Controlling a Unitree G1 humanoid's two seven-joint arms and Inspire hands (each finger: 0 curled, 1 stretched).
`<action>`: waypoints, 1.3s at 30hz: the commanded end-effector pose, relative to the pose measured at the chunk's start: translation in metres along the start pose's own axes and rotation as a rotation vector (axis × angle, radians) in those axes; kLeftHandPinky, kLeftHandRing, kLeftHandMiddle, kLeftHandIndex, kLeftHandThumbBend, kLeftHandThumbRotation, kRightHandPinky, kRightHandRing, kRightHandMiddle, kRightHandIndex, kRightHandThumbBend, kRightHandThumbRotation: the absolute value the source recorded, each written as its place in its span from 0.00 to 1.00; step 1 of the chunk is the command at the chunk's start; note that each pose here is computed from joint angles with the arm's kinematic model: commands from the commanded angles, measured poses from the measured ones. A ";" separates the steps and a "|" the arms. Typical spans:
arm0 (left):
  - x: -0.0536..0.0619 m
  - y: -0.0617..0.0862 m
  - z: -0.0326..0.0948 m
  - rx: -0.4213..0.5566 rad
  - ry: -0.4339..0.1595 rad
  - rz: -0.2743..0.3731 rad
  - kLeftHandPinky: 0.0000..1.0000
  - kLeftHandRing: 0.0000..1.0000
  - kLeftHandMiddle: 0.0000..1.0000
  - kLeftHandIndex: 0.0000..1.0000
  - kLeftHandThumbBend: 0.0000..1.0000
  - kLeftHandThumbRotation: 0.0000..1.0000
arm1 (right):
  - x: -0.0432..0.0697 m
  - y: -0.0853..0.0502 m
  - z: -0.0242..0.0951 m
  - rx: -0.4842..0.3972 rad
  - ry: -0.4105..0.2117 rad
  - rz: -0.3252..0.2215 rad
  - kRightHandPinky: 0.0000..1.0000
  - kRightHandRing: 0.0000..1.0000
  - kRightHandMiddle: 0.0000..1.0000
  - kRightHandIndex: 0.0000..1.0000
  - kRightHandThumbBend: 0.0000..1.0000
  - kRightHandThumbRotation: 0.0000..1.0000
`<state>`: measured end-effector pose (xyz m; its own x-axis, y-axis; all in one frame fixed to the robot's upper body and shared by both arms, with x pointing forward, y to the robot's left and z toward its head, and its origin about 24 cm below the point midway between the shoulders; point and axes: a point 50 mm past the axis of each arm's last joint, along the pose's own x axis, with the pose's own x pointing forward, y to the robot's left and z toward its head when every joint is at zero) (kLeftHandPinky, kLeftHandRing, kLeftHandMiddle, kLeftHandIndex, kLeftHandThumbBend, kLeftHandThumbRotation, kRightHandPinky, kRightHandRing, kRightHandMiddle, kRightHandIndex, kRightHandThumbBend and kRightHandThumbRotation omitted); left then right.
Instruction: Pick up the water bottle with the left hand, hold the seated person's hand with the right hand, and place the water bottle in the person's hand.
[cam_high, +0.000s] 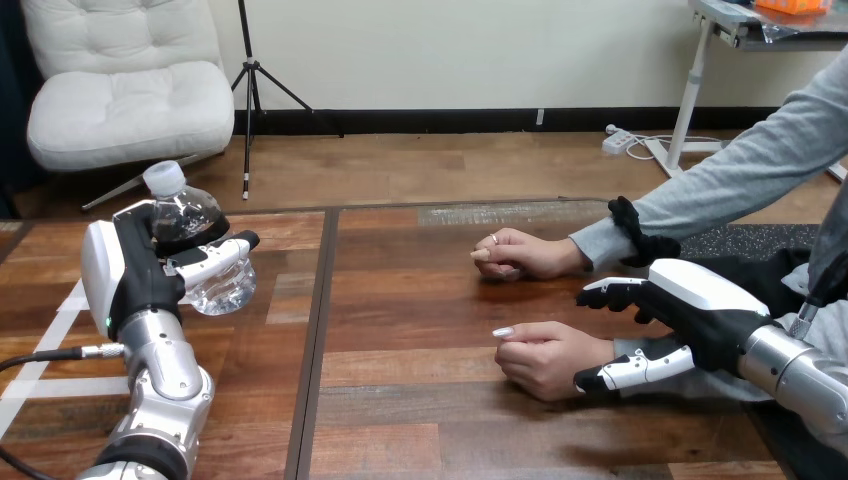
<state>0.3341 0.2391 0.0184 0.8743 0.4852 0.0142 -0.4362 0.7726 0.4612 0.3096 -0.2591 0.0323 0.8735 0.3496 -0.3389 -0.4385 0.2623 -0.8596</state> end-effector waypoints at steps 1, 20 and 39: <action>0.016 0.003 0.038 -0.061 -0.111 0.034 0.36 0.41 0.44 0.48 0.77 0.00 | 0.005 -0.042 0.007 -0.056 -0.023 -0.090 0.75 0.84 0.84 0.83 1.00 0.61; 0.016 0.005 0.036 -0.057 -0.108 0.034 0.33 0.36 0.40 0.48 0.77 0.00 | 0.005 -0.046 0.003 -0.086 0.015 -0.073 0.76 0.84 0.84 0.83 1.00 0.49; 0.016 0.005 0.036 -0.060 -0.110 0.039 0.29 0.34 0.39 0.47 0.78 0.00 | 0.008 -0.052 -0.001 -0.138 0.064 -0.054 0.76 0.85 0.85 0.83 1.00 0.40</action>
<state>0.3340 0.2410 0.0182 0.8686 0.4956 0.0024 -0.4440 0.7759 0.4481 0.3183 -0.2676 0.0378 0.8671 0.2910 -0.4044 -0.4637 0.1748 -0.8686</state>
